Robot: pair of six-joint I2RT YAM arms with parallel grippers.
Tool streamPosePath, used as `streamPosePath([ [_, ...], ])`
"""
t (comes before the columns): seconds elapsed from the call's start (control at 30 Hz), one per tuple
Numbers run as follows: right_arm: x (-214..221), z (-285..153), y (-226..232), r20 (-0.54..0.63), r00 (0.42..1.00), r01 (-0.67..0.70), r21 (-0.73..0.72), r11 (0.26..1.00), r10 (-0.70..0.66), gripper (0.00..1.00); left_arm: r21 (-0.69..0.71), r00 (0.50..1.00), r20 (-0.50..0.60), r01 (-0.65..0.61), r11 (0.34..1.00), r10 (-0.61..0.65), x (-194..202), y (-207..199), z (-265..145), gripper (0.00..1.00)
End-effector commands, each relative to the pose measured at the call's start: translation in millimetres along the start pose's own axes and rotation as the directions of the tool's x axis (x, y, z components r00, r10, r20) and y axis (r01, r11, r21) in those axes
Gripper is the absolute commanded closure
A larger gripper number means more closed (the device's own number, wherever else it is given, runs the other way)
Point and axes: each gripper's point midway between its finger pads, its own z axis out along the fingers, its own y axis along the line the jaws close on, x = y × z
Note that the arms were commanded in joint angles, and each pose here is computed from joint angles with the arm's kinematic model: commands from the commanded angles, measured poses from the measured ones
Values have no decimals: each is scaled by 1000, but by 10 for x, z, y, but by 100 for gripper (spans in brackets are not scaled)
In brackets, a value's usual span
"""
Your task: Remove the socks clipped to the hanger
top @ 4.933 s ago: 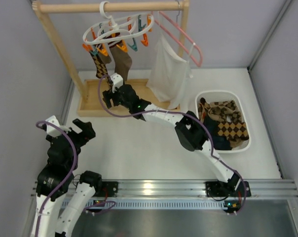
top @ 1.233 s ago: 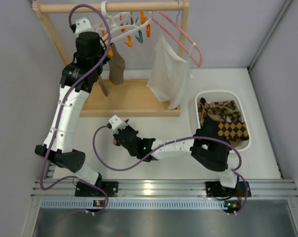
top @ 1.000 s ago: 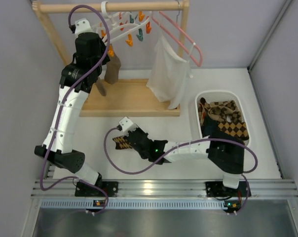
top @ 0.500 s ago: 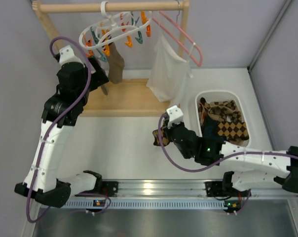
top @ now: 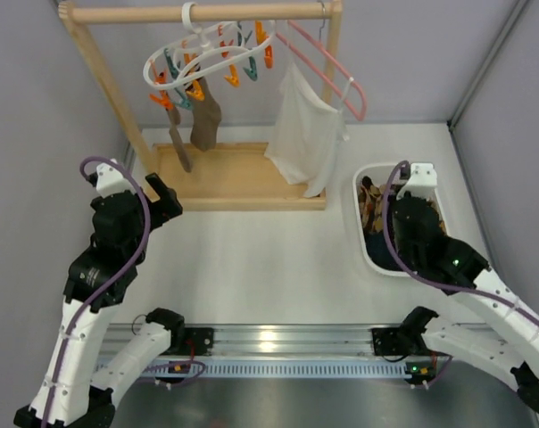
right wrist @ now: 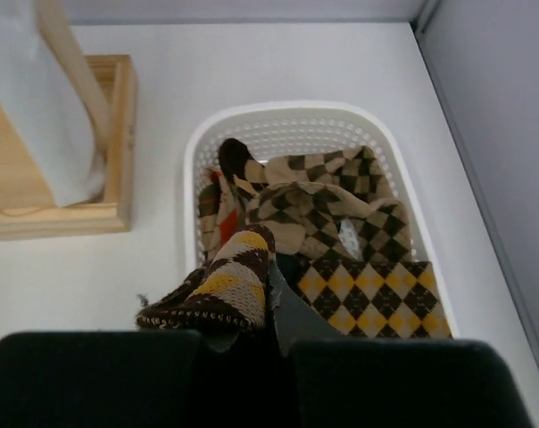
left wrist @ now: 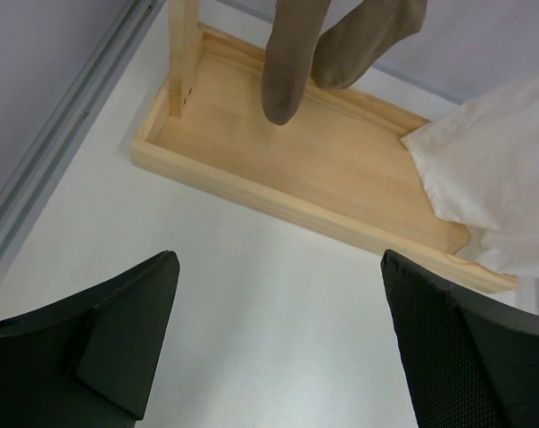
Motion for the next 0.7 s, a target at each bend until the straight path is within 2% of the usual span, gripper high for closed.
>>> streamPosePath([
  [0.0, -88, 138, -121, -64, 998, 12, 0, 1000, -11, 100, -21, 997, -20, -70, 997, 70, 168, 96, 69, 2],
  [0.03, -108, 228, -275, -77, 997, -7, 54, 999, 11, 100, -35, 996, -38, -88, 996, 87, 269, 145, 98, 2],
  [0.17, -247, 561, -314, -100, 991, -80, 46, 996, 84, 100, -33, 994, -75, -82, 996, 79, 441, 155, 155, 2],
  [0.3, -591, 874, -347, -39, 980, -193, 10, 981, 194, 100, -44, 989, -110, -101, 994, 95, 598, 174, 245, 2],
  [0.47, -860, 1180, -438, 26, 958, -287, -8, 958, 287, 100, 5, 986, -137, -95, 995, 95, 705, 98, 265, 2],
  [0.53, -841, 1261, -509, 35, 950, -311, 27, 950, 310, 100, 16, 985, -145, -95, 995, 96, 743, 90, 266, 2],
  [0.63, -470, 1409, -559, -18, 945, -324, 84, 942, 327, 100, 28, 986, -138, -87, 996, 90, 749, 87, 243, 2],
  [0.67, -218, 1446, -556, -55, 939, -334, 104, 937, 341, 100, 32, 987, -133, -84, 996, 87, 736, 83, 232, 2],
])
